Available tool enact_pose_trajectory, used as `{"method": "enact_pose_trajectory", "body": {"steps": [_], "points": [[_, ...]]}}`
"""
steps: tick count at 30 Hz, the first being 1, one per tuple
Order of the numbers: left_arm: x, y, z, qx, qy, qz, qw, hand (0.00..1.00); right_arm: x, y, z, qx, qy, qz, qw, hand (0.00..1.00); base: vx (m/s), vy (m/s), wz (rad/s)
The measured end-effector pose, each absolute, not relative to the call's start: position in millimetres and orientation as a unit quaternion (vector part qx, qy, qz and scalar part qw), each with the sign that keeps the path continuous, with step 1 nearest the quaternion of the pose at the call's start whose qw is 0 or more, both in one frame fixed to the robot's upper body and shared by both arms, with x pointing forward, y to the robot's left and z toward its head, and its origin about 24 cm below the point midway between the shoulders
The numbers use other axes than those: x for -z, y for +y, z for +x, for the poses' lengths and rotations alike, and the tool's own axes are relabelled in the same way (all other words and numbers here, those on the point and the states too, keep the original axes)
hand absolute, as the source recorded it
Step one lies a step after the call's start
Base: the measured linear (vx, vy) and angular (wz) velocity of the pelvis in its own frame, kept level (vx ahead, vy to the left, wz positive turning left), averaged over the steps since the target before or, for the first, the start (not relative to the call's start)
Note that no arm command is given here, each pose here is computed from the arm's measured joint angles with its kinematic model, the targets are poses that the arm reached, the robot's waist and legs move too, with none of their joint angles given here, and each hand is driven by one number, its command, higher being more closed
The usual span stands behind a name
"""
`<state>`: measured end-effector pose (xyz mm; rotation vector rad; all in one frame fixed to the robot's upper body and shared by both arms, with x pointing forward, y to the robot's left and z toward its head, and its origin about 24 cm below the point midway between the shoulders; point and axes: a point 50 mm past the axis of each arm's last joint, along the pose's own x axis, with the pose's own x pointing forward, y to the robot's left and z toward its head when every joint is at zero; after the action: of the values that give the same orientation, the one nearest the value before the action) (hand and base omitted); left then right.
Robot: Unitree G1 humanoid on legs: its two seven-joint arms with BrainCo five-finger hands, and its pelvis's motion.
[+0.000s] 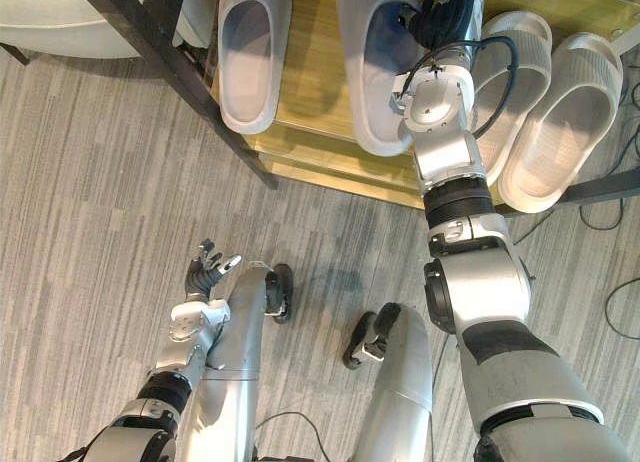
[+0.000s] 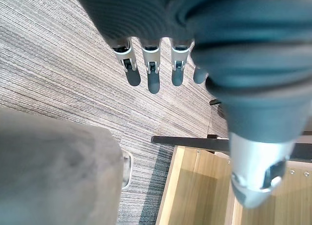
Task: Organize the slippers on the shoe rack
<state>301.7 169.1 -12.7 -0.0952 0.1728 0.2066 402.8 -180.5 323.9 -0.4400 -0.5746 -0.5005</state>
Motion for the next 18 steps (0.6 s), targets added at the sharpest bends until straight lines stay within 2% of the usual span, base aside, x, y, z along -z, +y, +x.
{"method": "enact_pose_trajectory", "body": {"steps": [9, 18], "points": [[13, 168, 303, -0.102, 0.089, -0.048, 0.990, 0.00, -323, -178, 404, 0.232, -0.273, -0.174, 0.917, 0.00, 0.01, -0.011, 0.01], [17, 169, 302, -0.110, 0.102, -0.048, 0.987, 0.00, -313, -151, 407, 0.189, -0.270, -0.135, 0.934, 0.00, 0.01, -0.034, -0.01]]}}
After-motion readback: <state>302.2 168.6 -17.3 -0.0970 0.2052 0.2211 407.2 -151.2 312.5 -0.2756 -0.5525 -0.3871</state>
